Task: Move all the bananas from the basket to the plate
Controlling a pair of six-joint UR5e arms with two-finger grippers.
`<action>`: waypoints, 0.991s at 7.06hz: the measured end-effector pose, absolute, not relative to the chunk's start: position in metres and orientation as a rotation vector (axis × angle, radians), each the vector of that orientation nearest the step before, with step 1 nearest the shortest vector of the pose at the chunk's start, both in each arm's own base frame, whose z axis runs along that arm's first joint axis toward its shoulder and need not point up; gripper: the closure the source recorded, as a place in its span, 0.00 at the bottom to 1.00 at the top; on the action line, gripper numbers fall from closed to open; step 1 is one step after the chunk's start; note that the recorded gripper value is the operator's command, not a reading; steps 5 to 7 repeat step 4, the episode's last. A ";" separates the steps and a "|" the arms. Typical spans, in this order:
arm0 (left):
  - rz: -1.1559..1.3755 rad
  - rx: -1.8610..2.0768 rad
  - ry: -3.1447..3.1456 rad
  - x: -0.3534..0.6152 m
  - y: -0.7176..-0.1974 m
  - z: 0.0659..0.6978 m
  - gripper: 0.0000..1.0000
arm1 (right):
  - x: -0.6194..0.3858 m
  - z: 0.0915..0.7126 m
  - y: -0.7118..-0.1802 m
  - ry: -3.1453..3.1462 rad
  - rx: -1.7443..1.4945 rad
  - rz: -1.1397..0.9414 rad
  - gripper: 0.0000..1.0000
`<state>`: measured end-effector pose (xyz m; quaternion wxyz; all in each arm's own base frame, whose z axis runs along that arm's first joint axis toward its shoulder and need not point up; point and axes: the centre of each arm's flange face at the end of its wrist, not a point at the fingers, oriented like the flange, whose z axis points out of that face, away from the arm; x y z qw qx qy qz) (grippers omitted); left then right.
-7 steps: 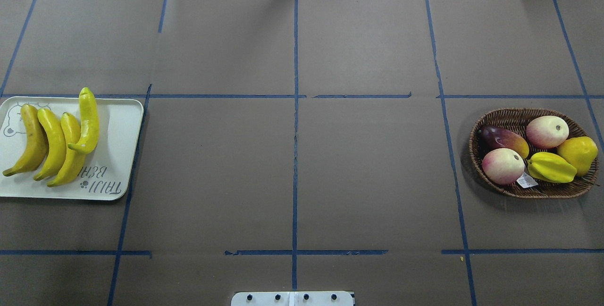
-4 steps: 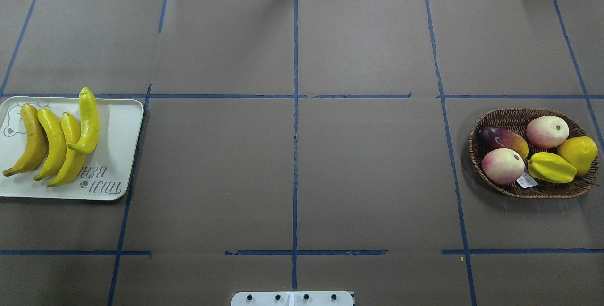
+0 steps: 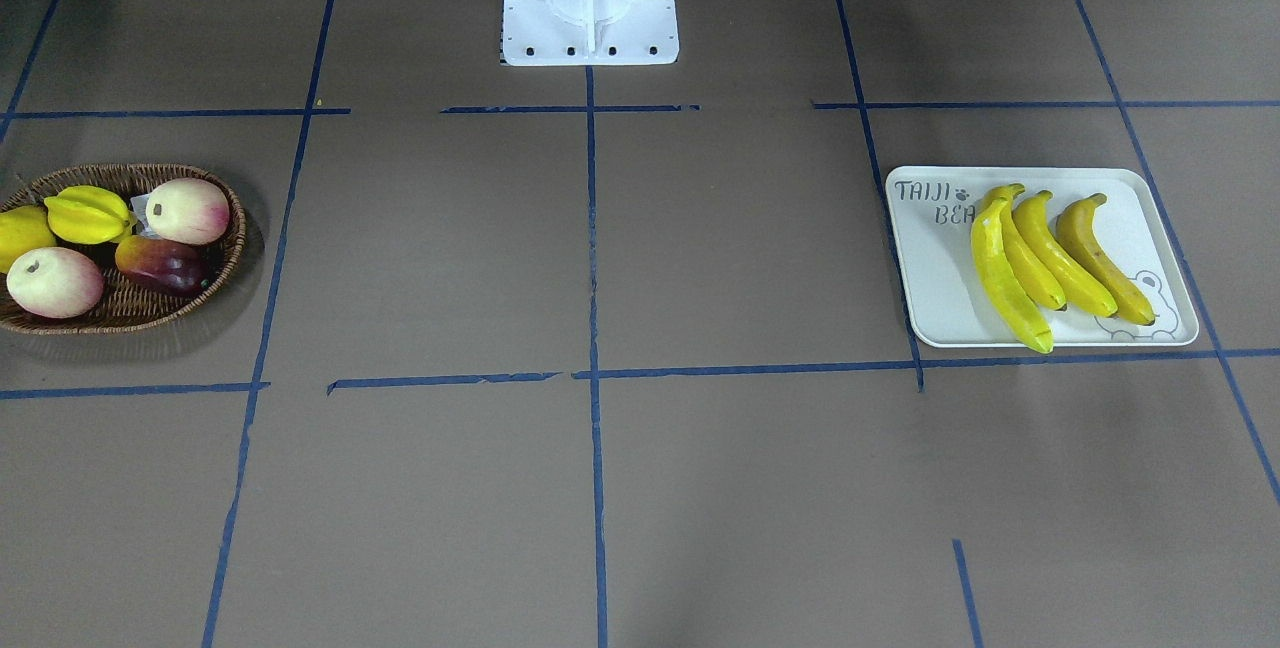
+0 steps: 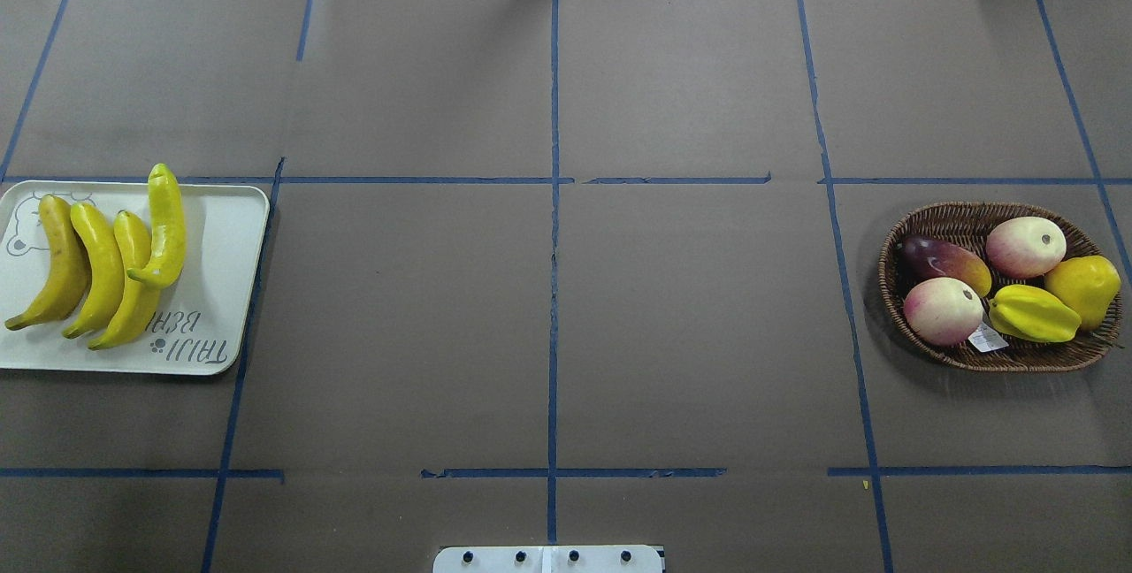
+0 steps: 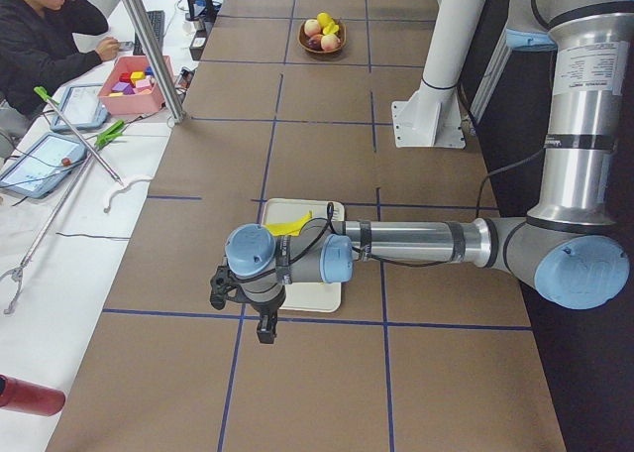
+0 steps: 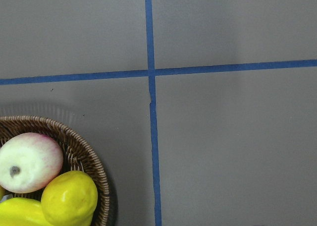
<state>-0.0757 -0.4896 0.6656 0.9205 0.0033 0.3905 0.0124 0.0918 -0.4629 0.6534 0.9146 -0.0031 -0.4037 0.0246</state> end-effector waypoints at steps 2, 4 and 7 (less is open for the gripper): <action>0.026 0.007 0.802 -0.076 -0.490 0.666 0.00 | 0.092 0.653 -0.463 -0.831 -0.005 0.049 0.00; 0.027 0.008 0.802 -0.076 -0.490 0.666 0.00 | 0.092 0.652 -0.464 -0.831 -0.002 0.049 0.00; 0.027 0.008 0.802 -0.076 -0.490 0.666 0.00 | 0.092 0.652 -0.464 -0.831 -0.002 0.049 0.00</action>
